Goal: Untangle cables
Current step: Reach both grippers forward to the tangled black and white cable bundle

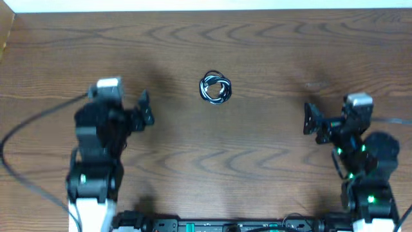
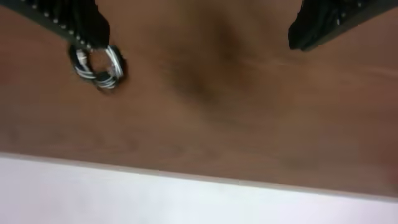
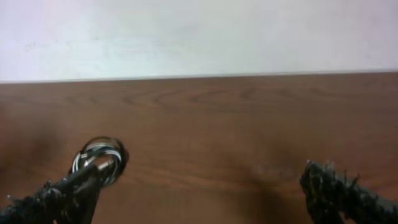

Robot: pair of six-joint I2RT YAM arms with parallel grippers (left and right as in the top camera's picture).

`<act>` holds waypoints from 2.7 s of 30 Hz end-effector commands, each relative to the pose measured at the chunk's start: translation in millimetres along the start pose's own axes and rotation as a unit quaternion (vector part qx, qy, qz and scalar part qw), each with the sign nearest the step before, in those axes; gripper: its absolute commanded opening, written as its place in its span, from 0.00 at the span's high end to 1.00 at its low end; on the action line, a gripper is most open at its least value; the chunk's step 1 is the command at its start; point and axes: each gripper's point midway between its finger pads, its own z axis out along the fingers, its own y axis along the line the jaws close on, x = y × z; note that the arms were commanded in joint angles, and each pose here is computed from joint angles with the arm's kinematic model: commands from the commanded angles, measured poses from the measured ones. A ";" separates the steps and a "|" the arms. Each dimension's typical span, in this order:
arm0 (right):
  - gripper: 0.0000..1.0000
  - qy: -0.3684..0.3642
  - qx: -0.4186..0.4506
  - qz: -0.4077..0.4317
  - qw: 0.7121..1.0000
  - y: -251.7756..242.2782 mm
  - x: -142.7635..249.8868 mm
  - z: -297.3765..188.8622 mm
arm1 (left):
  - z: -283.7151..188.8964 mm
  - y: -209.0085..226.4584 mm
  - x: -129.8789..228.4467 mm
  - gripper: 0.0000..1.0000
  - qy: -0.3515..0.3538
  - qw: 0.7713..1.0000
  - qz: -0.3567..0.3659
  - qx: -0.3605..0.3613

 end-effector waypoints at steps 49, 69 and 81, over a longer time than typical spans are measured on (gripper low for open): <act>0.03 0.219 0.050 0.031 0.974 -30.9 -8.1 99.9 | 229.0 -124.9 171.8 0.57 0.353 0.911 -0.206 -0.050; 0.07 0.208 -0.091 0.077 0.971 19.4 -17.3 102.6 | 181.4 -182.0 71.3 0.93 0.277 0.940 -0.124 0.155; 0.08 0.183 -0.218 0.046 0.958 105.8 -28.4 102.8 | 125.8 -220.3 30.3 0.93 0.234 0.919 -0.027 0.315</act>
